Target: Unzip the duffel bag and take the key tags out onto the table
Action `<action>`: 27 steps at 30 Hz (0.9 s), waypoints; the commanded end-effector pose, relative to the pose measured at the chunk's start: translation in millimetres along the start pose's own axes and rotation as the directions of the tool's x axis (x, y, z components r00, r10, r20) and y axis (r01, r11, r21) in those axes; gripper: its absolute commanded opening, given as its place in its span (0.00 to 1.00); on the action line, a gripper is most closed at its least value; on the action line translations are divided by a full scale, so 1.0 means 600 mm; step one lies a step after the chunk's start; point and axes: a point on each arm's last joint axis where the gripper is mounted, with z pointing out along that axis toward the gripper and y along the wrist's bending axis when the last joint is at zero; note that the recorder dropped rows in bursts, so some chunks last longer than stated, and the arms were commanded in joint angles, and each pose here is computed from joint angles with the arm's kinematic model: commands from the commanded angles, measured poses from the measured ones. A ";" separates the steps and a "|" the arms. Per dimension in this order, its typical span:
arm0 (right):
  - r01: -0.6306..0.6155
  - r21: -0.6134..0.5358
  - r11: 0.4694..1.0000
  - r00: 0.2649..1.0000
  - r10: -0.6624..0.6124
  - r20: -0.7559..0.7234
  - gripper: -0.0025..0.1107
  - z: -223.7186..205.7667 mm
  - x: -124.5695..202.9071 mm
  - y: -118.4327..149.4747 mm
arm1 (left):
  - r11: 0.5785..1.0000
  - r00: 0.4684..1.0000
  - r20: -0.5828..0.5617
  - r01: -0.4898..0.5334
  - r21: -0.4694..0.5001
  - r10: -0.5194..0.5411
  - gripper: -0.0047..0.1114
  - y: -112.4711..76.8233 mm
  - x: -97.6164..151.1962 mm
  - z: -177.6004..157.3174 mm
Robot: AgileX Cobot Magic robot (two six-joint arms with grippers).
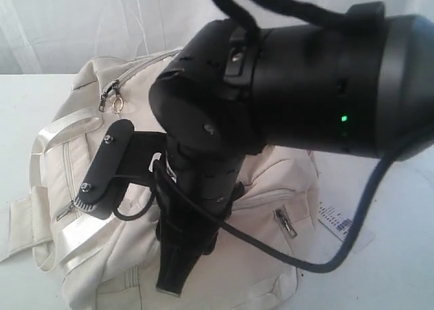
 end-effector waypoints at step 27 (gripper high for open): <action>0.012 0.451 0.892 0.774 0.277 -0.569 0.09 0.102 0.224 -0.148 | 0.999 0.998 0.063 0.019 -0.028 -0.017 0.04 0.003 -0.006 -0.013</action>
